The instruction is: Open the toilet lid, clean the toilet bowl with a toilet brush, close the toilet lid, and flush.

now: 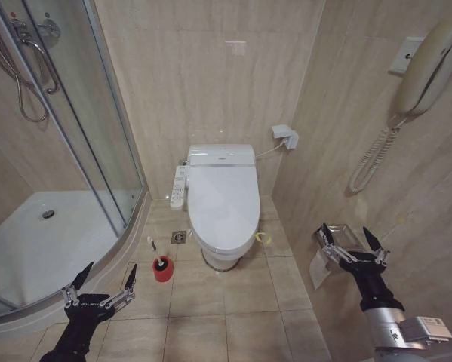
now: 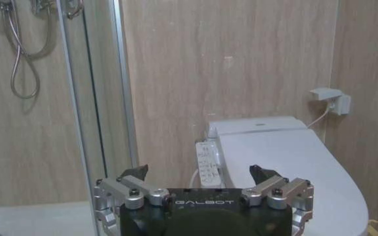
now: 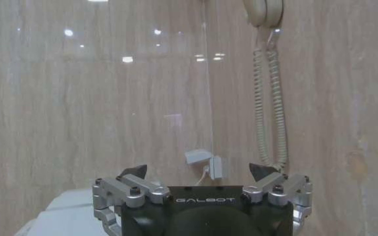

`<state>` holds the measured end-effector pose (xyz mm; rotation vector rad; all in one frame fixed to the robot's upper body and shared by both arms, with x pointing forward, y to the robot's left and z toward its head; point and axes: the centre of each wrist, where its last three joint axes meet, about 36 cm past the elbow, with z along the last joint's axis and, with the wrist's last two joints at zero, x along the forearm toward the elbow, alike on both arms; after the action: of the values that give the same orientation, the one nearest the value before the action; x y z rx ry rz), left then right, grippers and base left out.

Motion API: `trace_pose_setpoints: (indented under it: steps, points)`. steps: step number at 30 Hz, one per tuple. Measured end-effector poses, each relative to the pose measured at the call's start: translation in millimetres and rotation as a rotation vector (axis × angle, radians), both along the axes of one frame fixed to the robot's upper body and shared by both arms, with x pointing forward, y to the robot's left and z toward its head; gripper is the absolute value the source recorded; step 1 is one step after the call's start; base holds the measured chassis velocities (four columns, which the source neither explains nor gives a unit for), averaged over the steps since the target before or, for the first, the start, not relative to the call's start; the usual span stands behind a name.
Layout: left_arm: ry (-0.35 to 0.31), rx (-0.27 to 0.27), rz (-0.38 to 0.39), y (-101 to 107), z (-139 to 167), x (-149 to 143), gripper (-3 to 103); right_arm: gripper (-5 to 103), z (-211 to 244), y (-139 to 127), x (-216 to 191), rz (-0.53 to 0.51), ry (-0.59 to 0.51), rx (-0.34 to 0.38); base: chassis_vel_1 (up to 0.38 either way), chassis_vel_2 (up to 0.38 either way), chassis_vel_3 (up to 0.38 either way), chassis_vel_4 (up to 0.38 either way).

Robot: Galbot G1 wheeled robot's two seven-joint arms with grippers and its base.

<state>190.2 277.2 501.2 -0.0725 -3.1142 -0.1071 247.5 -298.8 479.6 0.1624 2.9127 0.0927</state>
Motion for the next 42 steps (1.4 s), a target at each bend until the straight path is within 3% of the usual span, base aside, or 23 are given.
trace_pose_setpoints:
  steps: [10, 17, 42]
  points:
    - [0.000, 0.000, 0.000, 0, 0, 0, 100, 100, -3, -5, 6, -0.020, 0.000, -0.017, -0.142, 0.148, 0.150, -0.140]
    - [0.000, 0.000, 0.000, 0, 0, 0, 100, 100, -4, -14, 11, -0.032, -0.002, -0.080, -0.108, 0.113, 0.078, -0.101]
    - [0.000, 0.000, 0.000, 0, 0, 0, 100, 100, -11, -15, 18, -0.037, -0.044, -0.038, 0.013, -0.010, -0.009, 0.013]
